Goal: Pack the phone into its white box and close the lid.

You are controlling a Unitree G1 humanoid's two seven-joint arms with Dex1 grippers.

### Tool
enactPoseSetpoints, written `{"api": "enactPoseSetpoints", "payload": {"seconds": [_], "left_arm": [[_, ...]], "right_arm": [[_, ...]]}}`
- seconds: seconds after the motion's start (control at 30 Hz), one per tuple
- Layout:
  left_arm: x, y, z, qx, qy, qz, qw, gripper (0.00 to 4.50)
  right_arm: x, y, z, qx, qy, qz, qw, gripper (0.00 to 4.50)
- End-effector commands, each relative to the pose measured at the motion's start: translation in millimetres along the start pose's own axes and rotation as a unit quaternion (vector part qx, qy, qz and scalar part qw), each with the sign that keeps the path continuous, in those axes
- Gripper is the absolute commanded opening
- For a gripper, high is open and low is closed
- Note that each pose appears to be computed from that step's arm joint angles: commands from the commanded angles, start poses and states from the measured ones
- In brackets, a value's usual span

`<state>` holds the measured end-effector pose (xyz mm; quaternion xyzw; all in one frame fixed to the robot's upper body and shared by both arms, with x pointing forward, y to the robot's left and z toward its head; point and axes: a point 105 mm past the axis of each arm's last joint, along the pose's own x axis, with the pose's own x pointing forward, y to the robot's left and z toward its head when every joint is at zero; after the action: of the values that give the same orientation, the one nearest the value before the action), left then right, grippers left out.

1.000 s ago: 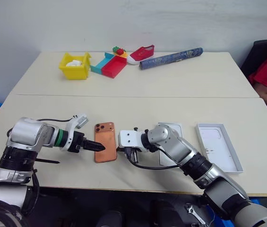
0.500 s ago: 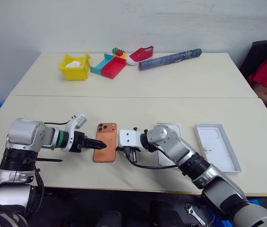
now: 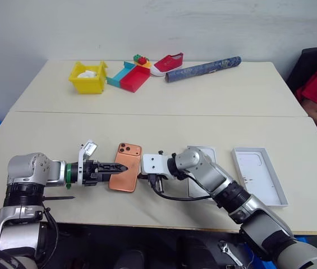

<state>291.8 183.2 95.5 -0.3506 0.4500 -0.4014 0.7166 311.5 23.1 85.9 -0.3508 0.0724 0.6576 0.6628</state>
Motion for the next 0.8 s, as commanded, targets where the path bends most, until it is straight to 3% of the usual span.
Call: {"api": "enactPoseSetpoints", "payload": {"seconds": [0.03,0.17,0.5,0.67,0.8], "left_arm": [[7.6,9.9,-7.9,-0.029,0.015,0.008,0.999,4.30],[13.3,5.5,-12.9,-0.029,0.033,-0.003,0.999,3.41],[19.3,-12.3,-8.3,-0.016,0.031,-0.037,0.999,0.25],[17.1,-39.7,-6.0,0.037,0.035,-0.085,0.995,0.12],[32.6,-72.8,-16.2,0.092,0.075,-0.147,0.982,0.12]], "right_arm": [[-3.1,-1.0,-4.7,0.002,0.006,-0.009,1.000,0.00],[-3.1,-0.9,-3.4,0.002,0.002,-0.012,1.000,0.00],[-27.2,-8.7,6.8,-0.007,-0.019,-0.051,0.998,0.00],[-78.4,-7.8,32.3,0.025,-0.072,-0.101,0.992,0.00],[-141.2,12.7,38.6,0.088,-0.096,-0.133,0.982,0.85]]}}
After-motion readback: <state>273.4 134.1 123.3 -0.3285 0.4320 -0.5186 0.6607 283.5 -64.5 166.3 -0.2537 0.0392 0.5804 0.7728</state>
